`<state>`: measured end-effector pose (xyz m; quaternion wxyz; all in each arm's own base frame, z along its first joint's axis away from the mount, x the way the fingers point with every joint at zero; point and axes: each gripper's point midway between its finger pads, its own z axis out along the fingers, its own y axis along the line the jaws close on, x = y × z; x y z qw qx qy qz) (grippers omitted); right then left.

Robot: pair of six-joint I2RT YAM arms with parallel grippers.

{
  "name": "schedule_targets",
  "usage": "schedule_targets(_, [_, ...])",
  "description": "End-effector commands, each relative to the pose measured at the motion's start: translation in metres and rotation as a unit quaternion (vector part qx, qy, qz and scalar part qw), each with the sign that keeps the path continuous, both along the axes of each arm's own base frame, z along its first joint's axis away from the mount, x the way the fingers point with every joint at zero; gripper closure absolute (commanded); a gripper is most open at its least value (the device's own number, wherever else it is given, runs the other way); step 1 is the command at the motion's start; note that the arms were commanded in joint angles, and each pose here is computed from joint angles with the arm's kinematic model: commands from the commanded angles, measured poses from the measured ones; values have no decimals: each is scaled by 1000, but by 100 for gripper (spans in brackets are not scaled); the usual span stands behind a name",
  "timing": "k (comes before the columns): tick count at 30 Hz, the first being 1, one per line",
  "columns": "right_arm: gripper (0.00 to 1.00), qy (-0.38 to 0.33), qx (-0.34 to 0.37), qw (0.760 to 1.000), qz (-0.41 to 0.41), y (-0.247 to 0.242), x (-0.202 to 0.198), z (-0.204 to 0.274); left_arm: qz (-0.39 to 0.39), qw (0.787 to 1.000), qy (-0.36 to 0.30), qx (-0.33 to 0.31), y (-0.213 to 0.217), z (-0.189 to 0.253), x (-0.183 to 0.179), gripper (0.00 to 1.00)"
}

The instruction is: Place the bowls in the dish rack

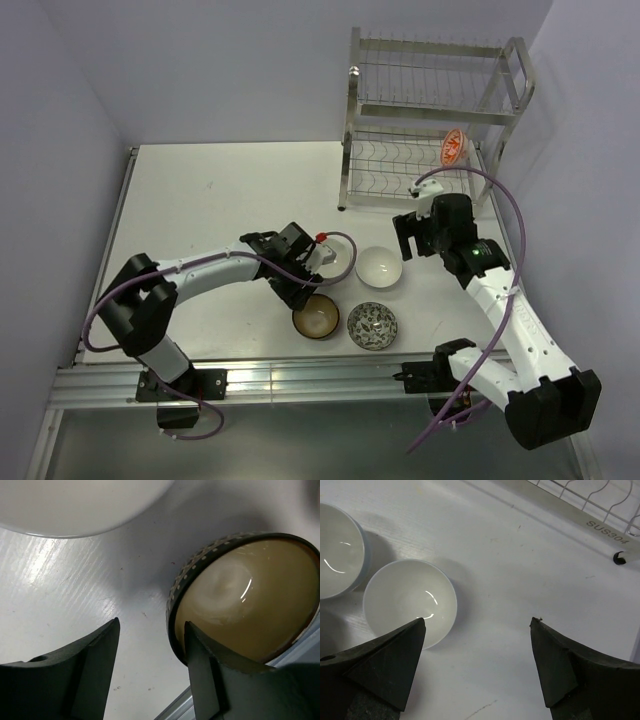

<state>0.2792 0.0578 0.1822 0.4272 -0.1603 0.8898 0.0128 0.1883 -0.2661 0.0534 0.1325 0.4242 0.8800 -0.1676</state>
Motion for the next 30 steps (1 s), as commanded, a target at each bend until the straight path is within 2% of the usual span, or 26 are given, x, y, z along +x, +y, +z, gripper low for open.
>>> schedule_targets(1, [8,-21,39,999,-7,6,0,21,18,1000,-13,-19,-17,6,13,41])
schedule_targets(6, [9,-25,56,998,-18,7,-1,20,15,1000,8,-23,-24,1,9,44])
schedule_targets(15, [10,-33,80,996,-15,13,1,28,20,997,58,-53,-36,-2,-6,60])
schedule_targets(16, [11,-37,85,996,-13,15,1,31,20,996,64,-53,-37,-2,-8,70])
schedule_targets(18, [12,-49,99,994,-9,18,0,37,18,995,76,-56,-39,-1,-10,80])
schedule_targets(19, [12,-60,112,992,3,23,-2,43,18,995,81,-56,-40,-2,-12,91])
schedule_targets(21, [12,-70,124,990,14,28,-3,48,20,995,82,-56,-39,1,-13,99])
schedule_targets(26, [14,-52,141,988,34,39,-2,51,27,994,72,-82,-35,28,-10,100])
schedule_targets(30, [15,-65,182,980,58,54,-5,72,65,990,28,-125,-28,81,12,100])
